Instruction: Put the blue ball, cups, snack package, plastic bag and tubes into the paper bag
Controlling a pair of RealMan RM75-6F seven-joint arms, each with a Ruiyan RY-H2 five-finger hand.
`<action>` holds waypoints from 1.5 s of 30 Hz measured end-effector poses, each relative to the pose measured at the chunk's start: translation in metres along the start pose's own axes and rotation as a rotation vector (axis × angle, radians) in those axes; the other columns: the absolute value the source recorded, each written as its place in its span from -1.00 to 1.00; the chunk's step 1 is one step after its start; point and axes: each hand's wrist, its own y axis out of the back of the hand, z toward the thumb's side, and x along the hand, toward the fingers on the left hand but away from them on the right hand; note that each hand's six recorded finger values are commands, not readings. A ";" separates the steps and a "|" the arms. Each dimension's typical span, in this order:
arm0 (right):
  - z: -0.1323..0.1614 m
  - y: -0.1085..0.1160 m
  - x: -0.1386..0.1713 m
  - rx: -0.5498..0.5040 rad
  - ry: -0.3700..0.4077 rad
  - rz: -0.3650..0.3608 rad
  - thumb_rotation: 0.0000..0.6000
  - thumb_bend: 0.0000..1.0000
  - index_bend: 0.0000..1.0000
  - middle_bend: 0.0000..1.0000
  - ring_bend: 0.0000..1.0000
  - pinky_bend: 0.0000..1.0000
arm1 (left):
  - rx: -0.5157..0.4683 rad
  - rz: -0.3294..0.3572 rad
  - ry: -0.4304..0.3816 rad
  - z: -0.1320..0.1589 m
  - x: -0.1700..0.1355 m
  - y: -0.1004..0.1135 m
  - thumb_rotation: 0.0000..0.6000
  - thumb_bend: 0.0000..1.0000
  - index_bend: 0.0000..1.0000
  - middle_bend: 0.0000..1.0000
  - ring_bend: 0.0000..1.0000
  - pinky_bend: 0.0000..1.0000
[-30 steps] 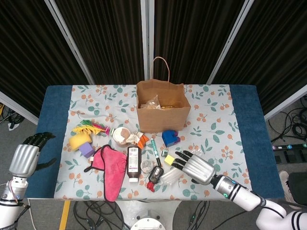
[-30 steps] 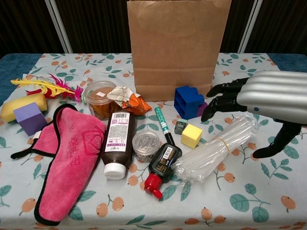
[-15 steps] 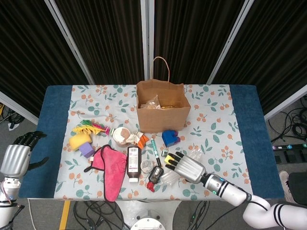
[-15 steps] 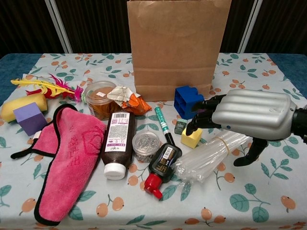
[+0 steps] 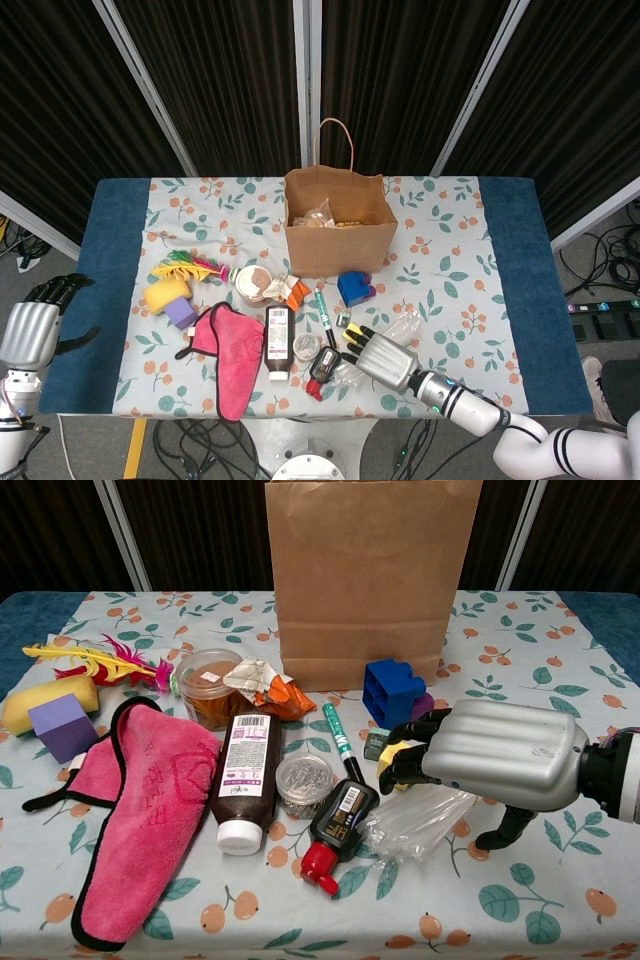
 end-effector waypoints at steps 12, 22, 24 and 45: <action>0.006 -0.004 -0.012 0.058 -0.009 -0.058 1.00 -0.70 0.08 -0.05 -0.32 -0.11 | -0.015 -0.012 0.028 -0.010 -0.001 -0.006 1.00 -0.65 -0.33 -0.29 -0.46 -0.32; 0.004 0.033 -0.001 0.057 -0.017 -0.183 1.00 -0.67 0.14 -0.02 -0.28 -0.07 | -0.039 0.000 0.021 -0.005 0.002 -0.001 1.00 -0.65 -0.33 -0.29 -0.46 -0.32; 0.001 0.050 0.006 0.043 -0.030 -0.224 1.00 -0.67 0.14 -0.02 -0.28 -0.07 | -0.045 0.002 0.014 -0.002 0.003 0.000 1.00 -0.65 -0.34 -0.28 -0.46 -0.32; -0.035 0.358 0.072 -0.279 -0.157 -0.950 1.00 -0.67 0.14 -0.02 -0.28 -0.07 | -0.060 0.015 -0.037 0.023 0.013 0.013 1.00 -0.65 -0.34 -0.29 -0.46 -0.32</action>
